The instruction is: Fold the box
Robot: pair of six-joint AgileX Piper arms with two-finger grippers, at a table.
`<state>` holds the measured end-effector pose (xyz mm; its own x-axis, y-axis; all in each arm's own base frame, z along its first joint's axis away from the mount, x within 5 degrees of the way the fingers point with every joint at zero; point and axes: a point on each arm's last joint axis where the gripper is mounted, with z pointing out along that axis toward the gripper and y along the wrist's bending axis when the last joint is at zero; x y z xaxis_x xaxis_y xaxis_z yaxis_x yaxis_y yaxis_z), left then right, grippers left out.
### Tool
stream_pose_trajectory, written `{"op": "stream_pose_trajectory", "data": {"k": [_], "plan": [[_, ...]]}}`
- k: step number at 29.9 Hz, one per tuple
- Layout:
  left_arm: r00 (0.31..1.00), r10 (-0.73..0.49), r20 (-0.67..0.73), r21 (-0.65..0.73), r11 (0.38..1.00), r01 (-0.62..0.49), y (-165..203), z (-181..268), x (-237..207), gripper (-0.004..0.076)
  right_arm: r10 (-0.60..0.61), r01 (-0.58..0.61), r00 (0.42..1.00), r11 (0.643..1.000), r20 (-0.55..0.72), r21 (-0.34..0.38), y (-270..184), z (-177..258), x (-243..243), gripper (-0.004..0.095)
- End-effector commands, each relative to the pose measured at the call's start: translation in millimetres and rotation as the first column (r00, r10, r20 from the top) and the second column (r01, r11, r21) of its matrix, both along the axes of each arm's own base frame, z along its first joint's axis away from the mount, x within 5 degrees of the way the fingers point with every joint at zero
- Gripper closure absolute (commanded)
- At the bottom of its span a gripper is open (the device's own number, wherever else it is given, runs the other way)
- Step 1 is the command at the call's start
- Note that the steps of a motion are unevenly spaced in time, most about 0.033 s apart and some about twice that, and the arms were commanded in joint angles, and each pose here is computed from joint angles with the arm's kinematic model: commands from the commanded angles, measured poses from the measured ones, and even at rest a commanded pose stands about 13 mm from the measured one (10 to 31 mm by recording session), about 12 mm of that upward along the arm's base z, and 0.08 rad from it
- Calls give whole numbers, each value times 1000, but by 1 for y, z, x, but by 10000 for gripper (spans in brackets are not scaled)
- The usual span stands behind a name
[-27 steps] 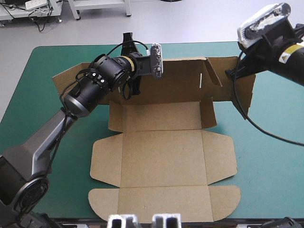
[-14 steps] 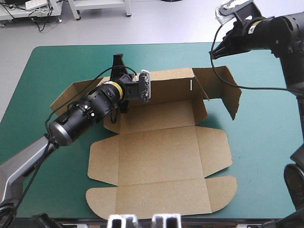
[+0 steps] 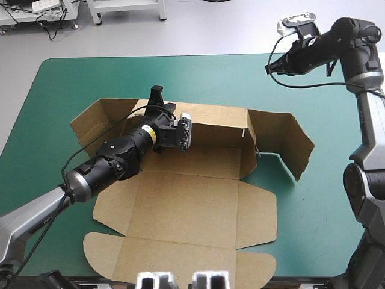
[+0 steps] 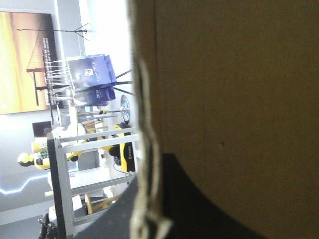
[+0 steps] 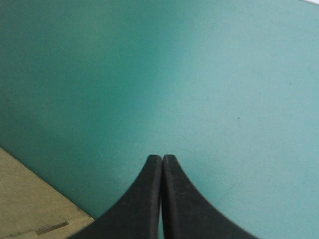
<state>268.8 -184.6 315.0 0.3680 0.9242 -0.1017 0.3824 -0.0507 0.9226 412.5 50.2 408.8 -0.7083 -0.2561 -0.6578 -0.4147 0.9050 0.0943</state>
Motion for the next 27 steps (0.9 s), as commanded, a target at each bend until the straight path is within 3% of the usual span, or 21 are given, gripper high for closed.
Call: {"op": "stream_pose_trajectory", "data": {"k": [1, 7, 14, 21, 25, 27], "plan": [[995, 3, 97, -42, 999, 2, 3, 23, -3, 734, 33, -33, 999, 998, 18, 56, 3, 0, 0, 932], [993, 43, 106, -36, 999, -39, 1, 14, 6, 734, 113, -96, 977, 991, -183, 97, 10, -57, 2, 932], [986, 135, 94, -51, 990, -130, 2, 3, 16, 734, 175, -152, 955, 982, -237, 115, 12, -71, -21, 932], [990, 112, 81, -58, 993, -107, -1, 1, 15, 734, 327, -296, 918, 942, -226, 160, 17, -80, -63, 932], [991, 108, 80, -59, 993, -103, -1, 1, 15, 734, 418, -388, 903, 891, -95, 237, 26, -92, -78, 932], [991, 108, 80, -59, 993, -104, -1, 1, 15, 734, 400, -382, 916, 889, -26, 252, 27, -101, -80, 932]]}}
